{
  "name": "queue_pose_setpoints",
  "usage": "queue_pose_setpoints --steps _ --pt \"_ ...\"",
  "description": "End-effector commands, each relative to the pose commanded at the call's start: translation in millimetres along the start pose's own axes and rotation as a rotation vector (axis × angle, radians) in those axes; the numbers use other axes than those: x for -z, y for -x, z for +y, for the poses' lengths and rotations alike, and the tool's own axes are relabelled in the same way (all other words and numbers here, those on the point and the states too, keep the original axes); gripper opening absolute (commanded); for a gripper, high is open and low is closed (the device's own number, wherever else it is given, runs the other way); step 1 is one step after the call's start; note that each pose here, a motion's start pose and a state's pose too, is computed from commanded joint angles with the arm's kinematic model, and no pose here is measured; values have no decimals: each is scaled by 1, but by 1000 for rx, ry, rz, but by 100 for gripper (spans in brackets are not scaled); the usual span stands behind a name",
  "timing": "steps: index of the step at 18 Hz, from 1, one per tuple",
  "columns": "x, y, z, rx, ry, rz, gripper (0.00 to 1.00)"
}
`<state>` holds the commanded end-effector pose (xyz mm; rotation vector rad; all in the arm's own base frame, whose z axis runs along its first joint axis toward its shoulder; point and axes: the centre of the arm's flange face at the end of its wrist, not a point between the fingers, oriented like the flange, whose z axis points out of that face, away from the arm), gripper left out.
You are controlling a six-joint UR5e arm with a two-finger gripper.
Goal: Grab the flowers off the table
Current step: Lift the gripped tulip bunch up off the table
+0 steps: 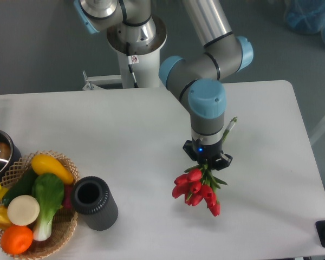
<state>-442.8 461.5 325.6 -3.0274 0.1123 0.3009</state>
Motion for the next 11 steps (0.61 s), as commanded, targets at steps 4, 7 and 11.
queue_pose_setpoints --steps 4,7,11 --pt "31 14 -13 -6 -22 -11 0" --pt "41 19 -13 -5 1 31 0" --pt "67 21 -2 -45 12 46 0"
